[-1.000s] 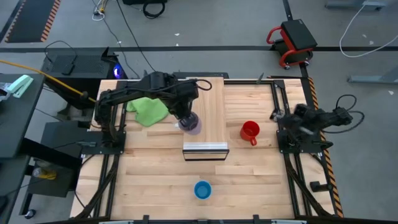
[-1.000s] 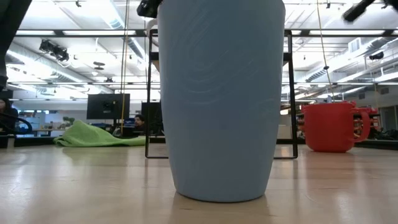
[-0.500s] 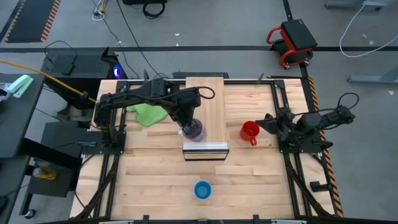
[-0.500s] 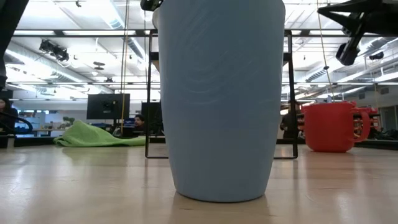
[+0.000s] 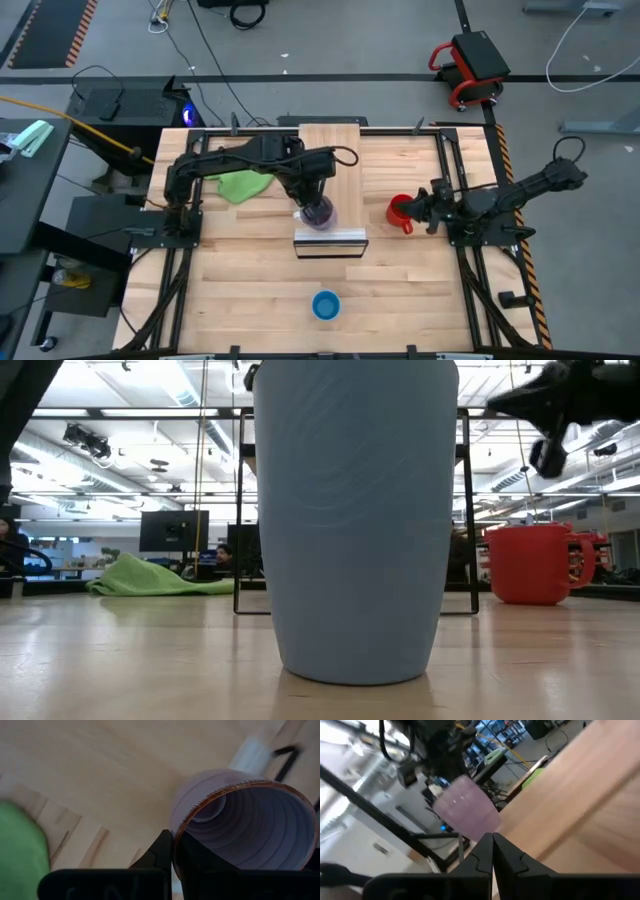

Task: Stack small to large cups/mugs on shelf
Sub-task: Put the violet mug on the shelf

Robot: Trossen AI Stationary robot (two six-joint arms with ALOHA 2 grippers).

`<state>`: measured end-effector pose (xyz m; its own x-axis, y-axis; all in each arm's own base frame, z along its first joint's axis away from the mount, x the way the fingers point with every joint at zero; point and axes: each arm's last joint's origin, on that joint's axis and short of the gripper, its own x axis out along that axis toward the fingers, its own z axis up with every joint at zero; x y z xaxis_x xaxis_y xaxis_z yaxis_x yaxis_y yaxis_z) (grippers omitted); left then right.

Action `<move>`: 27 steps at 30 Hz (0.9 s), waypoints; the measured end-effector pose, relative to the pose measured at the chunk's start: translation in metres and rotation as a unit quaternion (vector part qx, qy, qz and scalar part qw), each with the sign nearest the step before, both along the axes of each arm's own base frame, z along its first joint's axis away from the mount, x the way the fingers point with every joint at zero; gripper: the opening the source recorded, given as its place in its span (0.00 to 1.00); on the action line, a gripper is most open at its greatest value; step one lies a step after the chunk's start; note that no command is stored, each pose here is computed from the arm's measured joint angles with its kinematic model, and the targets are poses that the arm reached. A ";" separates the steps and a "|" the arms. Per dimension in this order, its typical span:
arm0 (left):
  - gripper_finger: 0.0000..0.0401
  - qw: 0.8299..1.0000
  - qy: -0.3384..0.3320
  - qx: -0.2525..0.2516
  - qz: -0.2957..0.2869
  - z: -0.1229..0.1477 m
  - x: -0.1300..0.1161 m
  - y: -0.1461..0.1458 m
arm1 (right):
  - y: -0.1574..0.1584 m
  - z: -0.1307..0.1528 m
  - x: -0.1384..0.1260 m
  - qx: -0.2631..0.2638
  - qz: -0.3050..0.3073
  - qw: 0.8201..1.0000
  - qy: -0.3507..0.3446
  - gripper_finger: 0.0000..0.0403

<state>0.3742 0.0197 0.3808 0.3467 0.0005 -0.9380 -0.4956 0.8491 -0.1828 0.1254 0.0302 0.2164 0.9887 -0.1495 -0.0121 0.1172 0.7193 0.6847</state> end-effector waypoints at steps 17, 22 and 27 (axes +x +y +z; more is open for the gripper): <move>0.05 1.000 0.011 -0.018 -0.021 -0.012 0.013 -0.001 | 0.007 0.044 0.067 -0.104 -0.012 0.983 0.150 0.06; 0.09 0.999 0.011 -0.022 -0.021 -0.013 0.015 -0.001 | 0.010 0.045 0.078 -0.110 0.002 0.975 0.192 0.05; 0.11 1.000 0.005 -0.021 -0.021 -0.013 0.016 -0.001 | 0.014 0.042 0.090 -0.110 0.024 0.972 0.208 0.05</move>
<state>0.3902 0.0187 0.3677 0.3364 -0.0529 -0.9402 -0.4612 0.8612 -0.2135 0.2154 0.0444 0.2589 0.9109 -0.1486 -0.3849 0.3142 0.8544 0.4138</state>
